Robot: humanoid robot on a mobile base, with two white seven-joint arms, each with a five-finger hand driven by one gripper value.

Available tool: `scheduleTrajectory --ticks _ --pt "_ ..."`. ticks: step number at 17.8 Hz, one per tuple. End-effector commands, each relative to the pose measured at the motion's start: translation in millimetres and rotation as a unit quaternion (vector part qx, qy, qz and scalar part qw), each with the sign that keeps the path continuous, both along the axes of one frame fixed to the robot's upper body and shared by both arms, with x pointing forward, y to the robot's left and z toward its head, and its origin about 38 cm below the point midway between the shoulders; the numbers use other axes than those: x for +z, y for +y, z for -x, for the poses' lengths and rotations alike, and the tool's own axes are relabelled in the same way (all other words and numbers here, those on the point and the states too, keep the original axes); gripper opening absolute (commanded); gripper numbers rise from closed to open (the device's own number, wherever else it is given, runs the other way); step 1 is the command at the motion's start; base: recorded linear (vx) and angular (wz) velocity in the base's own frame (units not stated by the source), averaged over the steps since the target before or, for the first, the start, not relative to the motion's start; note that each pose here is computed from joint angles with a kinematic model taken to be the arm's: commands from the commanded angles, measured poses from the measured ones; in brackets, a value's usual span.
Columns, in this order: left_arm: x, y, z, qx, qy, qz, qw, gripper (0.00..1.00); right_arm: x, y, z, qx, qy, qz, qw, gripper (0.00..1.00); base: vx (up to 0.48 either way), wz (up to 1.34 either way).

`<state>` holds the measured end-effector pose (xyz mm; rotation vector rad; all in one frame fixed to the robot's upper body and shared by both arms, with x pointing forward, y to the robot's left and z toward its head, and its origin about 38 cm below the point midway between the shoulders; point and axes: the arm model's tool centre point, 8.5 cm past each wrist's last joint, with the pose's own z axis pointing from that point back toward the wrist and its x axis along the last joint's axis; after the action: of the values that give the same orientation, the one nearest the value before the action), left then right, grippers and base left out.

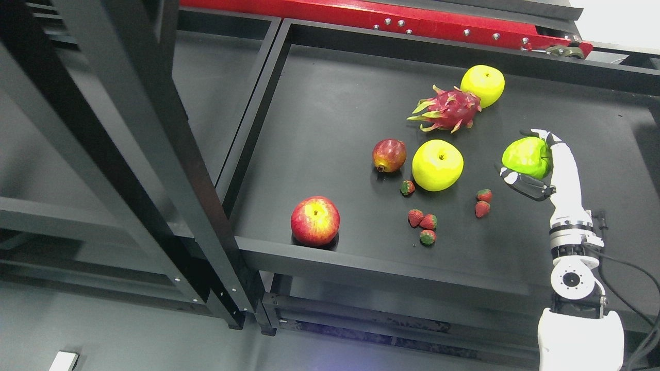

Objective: Place green apple on left shelf middle layer
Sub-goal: 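Lower the green apple onto the shelf layer near the strawberries, then open the right hand to release the green apple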

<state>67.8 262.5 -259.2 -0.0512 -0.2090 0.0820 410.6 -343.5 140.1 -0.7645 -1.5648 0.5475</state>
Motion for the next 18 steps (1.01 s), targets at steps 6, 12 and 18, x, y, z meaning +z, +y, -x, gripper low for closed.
scheduleTrajectory --ticks 6,12,18 --pt "0.9 11.1 0.1 -0.001 0.0 -0.009 1.0 1.0 -55.0 -37.2 -15.7 -0.044 0.113 0.038 0.992 0.04 0.05 -0.05" --pt "0.9 11.1 0.1 -0.001 0.0 -0.009 1.0 1.0 -57.6 -41.0 -20.3 -0.066 0.127 -0.028 0.989 0.89 0.006 0.0" --pt "1.0 11.3 -0.1 0.001 -0.001 -0.009 1.0 1.0 -49.7 -36.5 -15.5 -0.042 0.082 -0.095 0.991 1.0 0.0 0.0"
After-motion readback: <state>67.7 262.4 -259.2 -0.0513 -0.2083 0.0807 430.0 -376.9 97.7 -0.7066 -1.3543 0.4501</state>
